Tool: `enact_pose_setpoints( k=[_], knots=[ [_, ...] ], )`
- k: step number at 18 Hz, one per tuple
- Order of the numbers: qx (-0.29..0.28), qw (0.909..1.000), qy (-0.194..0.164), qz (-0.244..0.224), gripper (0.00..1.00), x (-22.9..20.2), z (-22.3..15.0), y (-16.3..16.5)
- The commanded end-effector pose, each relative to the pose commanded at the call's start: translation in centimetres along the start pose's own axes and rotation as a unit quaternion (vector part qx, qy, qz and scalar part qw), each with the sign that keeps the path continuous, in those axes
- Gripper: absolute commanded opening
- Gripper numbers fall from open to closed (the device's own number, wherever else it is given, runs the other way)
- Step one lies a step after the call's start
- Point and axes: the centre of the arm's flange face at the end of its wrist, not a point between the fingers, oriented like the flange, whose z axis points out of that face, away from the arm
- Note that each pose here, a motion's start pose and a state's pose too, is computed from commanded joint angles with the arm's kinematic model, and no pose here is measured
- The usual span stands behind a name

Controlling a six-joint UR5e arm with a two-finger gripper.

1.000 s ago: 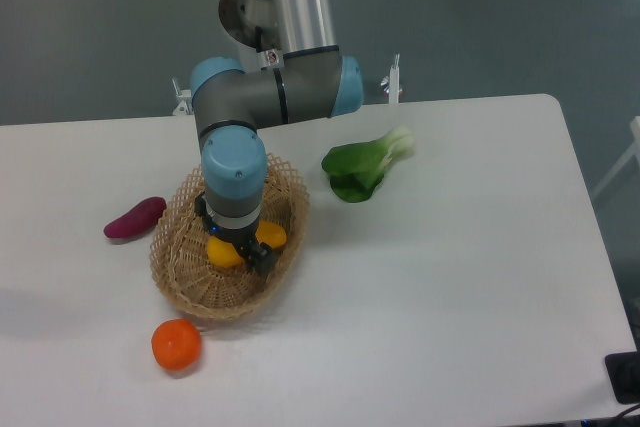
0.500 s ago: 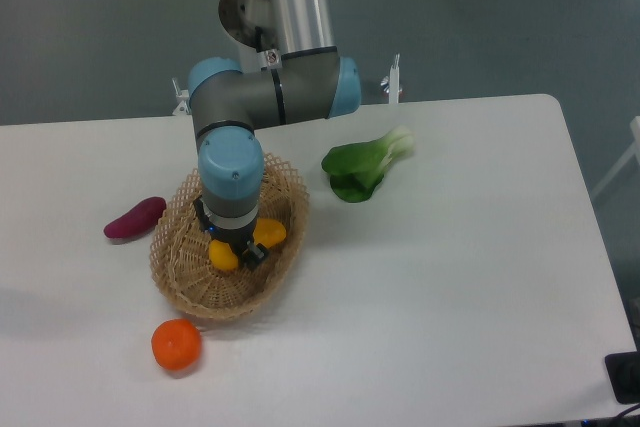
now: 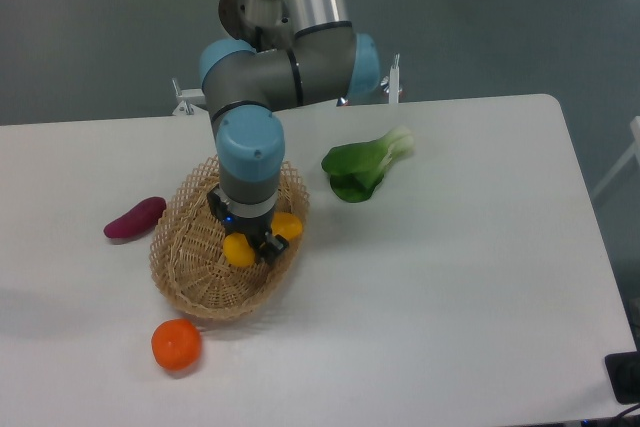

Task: Pick up the mango from the basket
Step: 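Lift the mango out of the basket and carry it toward the bok choy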

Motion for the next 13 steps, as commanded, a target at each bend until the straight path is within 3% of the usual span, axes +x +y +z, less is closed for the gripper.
enact_pose_setpoints(
  k=[6,13],
  knots=[
    [0.016,0.9984,-0.036,-0.041,0.48,-6.0,-3.5,3.4],
    [0.005,0.9968,-0.075,-0.027,0.49,-11.1,-6.6,7.5]
  ],
)
